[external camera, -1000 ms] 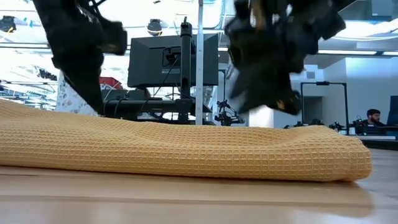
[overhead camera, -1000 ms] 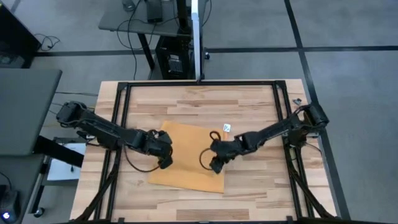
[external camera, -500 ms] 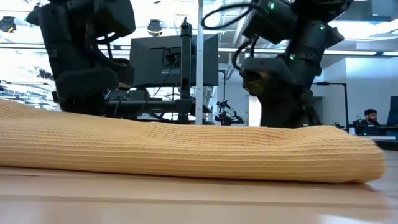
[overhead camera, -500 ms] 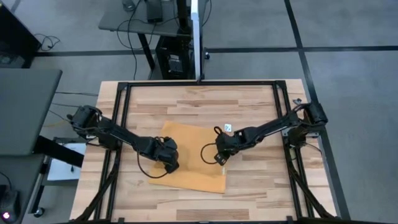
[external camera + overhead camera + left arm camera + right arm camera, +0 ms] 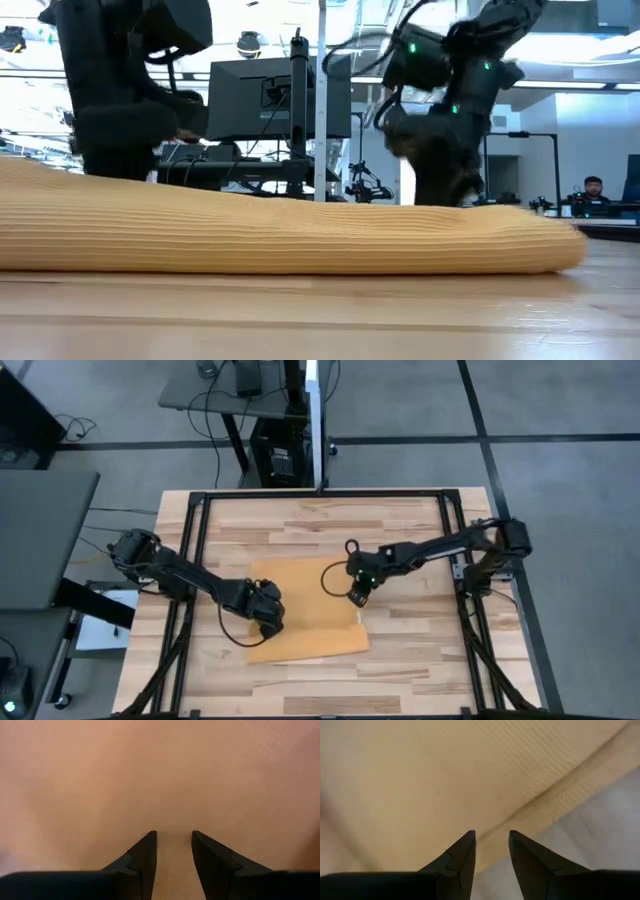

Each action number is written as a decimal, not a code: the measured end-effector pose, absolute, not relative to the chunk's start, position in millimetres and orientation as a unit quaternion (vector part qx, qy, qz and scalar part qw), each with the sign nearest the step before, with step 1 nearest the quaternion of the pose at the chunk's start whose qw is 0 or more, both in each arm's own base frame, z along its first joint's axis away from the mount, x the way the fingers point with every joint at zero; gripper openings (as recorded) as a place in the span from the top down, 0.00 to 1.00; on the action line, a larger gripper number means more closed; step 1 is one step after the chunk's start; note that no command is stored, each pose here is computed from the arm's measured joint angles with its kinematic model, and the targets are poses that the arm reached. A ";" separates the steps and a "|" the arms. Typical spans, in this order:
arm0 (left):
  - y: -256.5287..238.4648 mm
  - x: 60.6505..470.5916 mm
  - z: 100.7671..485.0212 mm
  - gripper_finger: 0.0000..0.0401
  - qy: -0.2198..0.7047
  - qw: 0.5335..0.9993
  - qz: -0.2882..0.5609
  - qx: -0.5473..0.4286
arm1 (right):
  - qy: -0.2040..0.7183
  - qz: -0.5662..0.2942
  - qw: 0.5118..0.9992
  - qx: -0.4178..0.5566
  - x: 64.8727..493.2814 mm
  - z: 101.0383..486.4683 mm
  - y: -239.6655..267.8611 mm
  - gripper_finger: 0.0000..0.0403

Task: Roll towel
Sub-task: Roll the yellow towel

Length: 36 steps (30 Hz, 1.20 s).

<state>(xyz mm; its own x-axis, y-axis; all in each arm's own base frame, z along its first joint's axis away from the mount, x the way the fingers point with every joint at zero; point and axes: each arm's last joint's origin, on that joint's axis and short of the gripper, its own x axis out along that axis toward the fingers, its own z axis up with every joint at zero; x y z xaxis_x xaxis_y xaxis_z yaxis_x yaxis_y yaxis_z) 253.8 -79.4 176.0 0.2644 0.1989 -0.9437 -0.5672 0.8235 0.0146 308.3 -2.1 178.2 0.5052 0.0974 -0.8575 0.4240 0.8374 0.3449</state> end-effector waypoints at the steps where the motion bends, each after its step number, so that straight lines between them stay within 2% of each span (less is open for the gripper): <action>1: -80.3 254.7 192.5 0.73 0.537 0.792 0.244 -0.157 | 0.467 -0.077 0.839 0.267 307.8 192.6 1.4 0.72; 6: -75.9 251.6 258.0 0.73 0.439 0.862 0.215 -0.130 | 0.368 -0.022 0.893 0.260 296.5 246.2 13.8 0.72; 10: -61.2 248.6 296.0 0.72 0.410 0.887 0.181 -0.112 | 0.272 0.000 0.930 0.249 292.1 278.6 10.0 0.72; 14: -62.3 246.1 319.6 0.66 0.436 0.886 0.105 -0.118 | 0.261 0.045 0.942 0.204 286.9 304.6 27.4 0.67; 18: -86.0 241.5 332.3 0.58 0.442 0.891 0.025 -0.096 | 0.275 0.102 0.944 0.149 288.2 320.9 73.6 0.59; 21: -112.4 234.1 329.7 0.55 0.454 0.888 -0.013 -0.069 | 0.329 0.086 0.937 0.082 290.3 310.8 111.7 0.53; 24: -140.1 224.7 319.6 0.54 0.474 0.879 -0.017 -0.043 | 0.377 0.052 0.925 0.005 290.2 288.1 149.4 0.48; 29: -198.0 218.6 278.6 0.54 0.515 0.857 -0.013 0.009 | 0.414 0.017 0.907 -0.074 288.8 238.6 203.5 0.44; 32: -223.4 220.4 245.7 0.54 0.534 0.845 0.026 0.023 | 0.418 -0.027 0.902 -0.108 290.2 210.6 219.7 0.43; 36: -240.2 226.6 211.1 0.54 0.546 0.833 0.091 0.020 | 0.439 -0.043 0.887 -0.135 293.1 179.6 229.8 0.43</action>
<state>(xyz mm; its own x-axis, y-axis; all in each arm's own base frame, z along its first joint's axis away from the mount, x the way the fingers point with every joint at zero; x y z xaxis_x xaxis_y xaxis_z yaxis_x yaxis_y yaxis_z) 226.6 -240.2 211.1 0.3874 0.1732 -0.9055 -0.1300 0.9826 0.1323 293.1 229.8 179.6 0.6113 -0.1954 -0.7669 -0.0418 0.9597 -0.2779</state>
